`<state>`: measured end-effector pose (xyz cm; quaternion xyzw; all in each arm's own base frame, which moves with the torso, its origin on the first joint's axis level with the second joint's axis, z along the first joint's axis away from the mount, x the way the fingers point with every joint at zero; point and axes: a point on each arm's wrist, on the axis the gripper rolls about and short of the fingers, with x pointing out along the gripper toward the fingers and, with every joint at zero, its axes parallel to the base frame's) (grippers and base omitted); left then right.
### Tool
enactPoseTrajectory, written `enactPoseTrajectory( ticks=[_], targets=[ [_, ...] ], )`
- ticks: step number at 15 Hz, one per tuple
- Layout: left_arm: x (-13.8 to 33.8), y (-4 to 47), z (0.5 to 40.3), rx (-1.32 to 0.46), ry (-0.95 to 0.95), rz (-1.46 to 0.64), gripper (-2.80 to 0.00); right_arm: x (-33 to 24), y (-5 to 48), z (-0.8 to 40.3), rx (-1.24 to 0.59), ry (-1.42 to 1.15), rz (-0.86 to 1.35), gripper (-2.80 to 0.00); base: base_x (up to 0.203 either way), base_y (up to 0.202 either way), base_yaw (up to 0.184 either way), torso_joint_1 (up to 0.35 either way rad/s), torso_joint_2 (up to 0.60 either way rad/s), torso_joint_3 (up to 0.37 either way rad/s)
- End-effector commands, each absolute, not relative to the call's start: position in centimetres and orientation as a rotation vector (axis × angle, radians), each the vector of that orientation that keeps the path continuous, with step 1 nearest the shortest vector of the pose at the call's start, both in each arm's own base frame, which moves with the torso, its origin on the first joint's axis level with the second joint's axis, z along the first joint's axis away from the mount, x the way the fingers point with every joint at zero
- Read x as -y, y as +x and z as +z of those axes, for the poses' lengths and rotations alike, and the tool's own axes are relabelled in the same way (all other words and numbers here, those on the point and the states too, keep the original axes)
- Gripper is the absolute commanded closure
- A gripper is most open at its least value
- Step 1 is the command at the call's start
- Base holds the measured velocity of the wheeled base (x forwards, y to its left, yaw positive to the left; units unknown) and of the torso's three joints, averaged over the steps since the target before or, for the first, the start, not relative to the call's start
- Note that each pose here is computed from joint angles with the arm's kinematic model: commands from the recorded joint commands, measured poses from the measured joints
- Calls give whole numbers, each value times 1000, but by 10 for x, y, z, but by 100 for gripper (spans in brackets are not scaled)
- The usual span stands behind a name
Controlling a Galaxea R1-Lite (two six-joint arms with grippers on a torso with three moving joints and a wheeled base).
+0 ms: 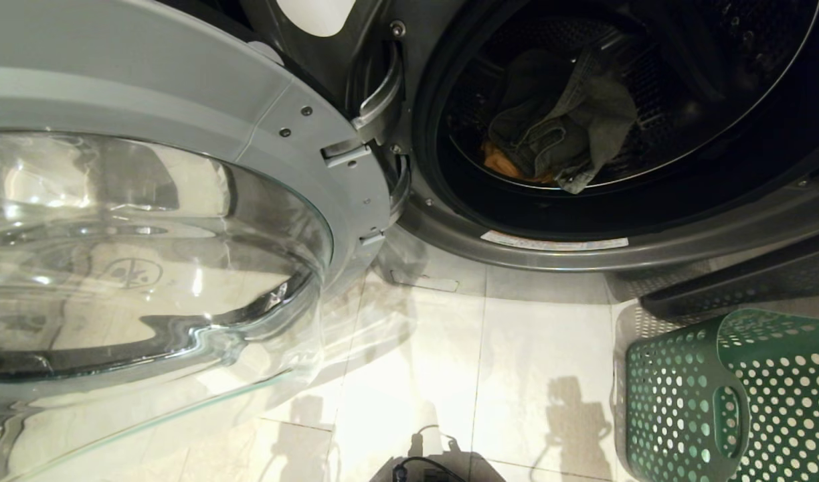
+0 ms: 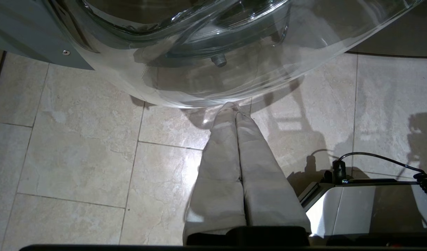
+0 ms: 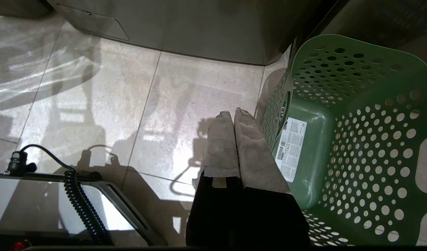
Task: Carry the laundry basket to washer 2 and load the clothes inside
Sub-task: Close the washing machine door with the left hand
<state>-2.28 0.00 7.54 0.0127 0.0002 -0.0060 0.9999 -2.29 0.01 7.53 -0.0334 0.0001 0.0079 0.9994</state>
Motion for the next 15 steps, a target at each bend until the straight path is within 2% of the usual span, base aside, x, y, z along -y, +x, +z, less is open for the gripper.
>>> enactPoseTrajectory(
  ticks=[1, 5, 15],
  targets=[
    [0, -23, 76, -1, 26, -12, 0, 0, -23, 75, -3, -60, 12, 0, 0, 0, 0, 0, 0, 0],
    [0, -23, 75, -3, 26, -12, 0, 0, -23, 75, -3, -63, 14, 0, 0, 0, 0, 4, -2, 32],
    [0, -23, 76, -1, 25, -11, 0, 0, -23, 75, -3, -58, 12, 0, 0, 0, 0, 0, 0, 192]
  ],
)
